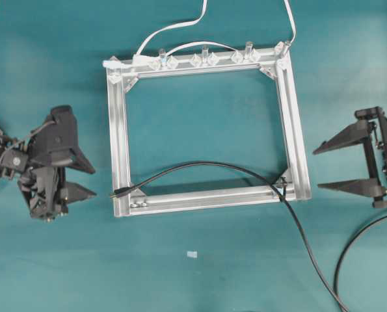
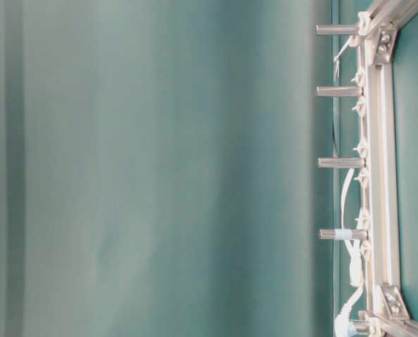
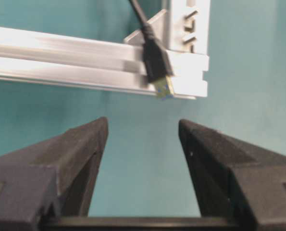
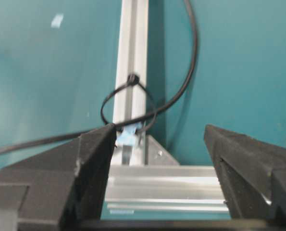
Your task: Insert the wire through the string loop located on the right side.
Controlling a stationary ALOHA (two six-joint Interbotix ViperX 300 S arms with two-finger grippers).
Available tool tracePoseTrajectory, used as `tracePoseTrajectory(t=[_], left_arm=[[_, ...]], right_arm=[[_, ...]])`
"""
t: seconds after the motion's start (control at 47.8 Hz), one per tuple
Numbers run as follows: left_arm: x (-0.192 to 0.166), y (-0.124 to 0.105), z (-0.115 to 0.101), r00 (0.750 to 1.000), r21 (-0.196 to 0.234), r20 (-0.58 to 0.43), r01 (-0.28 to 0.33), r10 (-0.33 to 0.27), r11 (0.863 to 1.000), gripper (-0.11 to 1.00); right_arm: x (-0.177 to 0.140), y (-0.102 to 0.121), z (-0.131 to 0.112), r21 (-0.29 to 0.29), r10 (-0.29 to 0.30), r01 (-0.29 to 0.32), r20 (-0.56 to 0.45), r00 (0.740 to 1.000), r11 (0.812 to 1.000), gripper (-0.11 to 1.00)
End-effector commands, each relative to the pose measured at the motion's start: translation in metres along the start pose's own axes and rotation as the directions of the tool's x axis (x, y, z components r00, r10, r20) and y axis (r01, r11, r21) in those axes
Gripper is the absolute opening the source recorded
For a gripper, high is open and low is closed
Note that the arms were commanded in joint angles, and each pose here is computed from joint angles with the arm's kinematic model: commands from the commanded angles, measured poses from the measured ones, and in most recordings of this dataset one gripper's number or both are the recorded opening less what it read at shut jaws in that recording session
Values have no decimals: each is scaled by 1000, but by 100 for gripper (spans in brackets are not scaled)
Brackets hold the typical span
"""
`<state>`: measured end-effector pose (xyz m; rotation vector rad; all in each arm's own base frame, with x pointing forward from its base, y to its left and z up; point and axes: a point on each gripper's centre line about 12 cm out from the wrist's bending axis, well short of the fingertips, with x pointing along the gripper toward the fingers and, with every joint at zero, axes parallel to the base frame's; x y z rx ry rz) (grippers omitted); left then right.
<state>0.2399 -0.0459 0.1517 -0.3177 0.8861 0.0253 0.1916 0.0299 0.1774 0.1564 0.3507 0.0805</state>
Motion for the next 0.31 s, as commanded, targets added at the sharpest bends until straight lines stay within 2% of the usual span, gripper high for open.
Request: tracePoseTrajectory(t=[0.0, 0.167, 0.293], left_arm=[[-6, 6, 11, 996, -2, 90, 15, -14, 1000, 63], [-14, 14, 27, 974, 55, 225, 19, -31, 998, 63], [-17, 18, 29, 966, 105, 256, 1, -28, 994, 63]], right_arm=[[-2, -2, 8, 5, -10, 10, 43, 999, 1000, 81], [-8, -5, 11, 15, -21, 20, 76, 997, 1000, 81], [-11, -8, 9, 20, -30, 28, 87, 996, 999, 81]])
